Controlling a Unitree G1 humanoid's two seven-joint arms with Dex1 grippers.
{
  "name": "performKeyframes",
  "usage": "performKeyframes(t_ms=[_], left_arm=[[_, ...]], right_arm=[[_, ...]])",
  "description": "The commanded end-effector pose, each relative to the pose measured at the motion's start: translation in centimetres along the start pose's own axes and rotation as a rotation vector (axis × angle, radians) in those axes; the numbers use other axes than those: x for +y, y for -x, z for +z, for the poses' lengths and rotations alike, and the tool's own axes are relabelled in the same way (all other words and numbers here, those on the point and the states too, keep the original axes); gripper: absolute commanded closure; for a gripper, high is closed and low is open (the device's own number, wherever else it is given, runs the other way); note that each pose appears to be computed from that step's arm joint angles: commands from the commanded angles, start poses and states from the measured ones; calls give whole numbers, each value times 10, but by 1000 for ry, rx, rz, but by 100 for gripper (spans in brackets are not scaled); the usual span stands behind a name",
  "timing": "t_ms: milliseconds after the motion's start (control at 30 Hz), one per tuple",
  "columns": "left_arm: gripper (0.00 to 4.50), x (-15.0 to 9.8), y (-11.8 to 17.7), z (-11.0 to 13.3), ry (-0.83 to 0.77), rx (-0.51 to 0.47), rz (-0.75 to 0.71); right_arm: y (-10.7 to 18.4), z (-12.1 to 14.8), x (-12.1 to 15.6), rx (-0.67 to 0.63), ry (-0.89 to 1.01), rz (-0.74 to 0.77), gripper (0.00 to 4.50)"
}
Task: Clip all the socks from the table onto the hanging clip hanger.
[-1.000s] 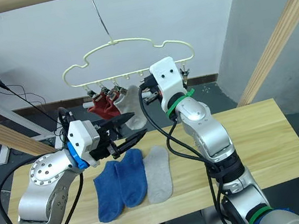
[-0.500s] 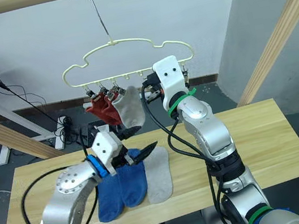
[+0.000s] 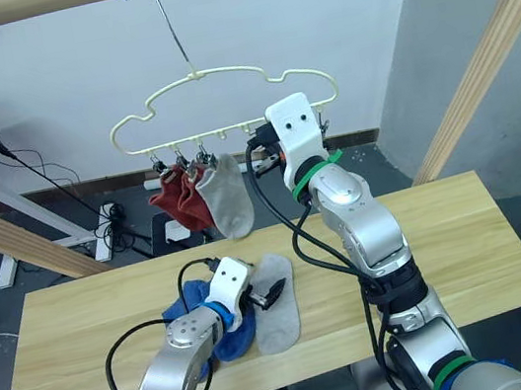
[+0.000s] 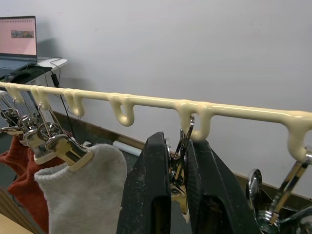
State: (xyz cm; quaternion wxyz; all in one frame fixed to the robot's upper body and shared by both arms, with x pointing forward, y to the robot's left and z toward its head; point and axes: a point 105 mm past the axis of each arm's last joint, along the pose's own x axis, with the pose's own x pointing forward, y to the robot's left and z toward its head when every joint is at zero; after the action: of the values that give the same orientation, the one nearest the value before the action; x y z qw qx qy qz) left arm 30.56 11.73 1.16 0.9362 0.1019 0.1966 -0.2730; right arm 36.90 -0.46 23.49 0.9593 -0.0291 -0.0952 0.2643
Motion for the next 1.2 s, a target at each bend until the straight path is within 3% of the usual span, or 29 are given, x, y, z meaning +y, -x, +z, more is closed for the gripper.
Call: performKeyframes(t_ms=[33, 233, 567, 933, 1200], left_arm=[[18, -11, -4, -3, -20, 21, -25], [152, -8, -5, -3, -111, 26, -19], [435, 7, 0, 0, -139, 1, 43], [450, 7, 17, 36, -539, -202, -9], [450, 1, 32, 46, -699, -299, -59]], right_arm=[[1, 13, 5, -48, 0, 17, 443], [1, 13, 6, -48, -5, 22, 443], [0, 12, 7, -47, -7, 26, 443], [1, 11, 7, -47, -5, 29, 443], [1, 11, 8, -45, -2, 37, 443]])
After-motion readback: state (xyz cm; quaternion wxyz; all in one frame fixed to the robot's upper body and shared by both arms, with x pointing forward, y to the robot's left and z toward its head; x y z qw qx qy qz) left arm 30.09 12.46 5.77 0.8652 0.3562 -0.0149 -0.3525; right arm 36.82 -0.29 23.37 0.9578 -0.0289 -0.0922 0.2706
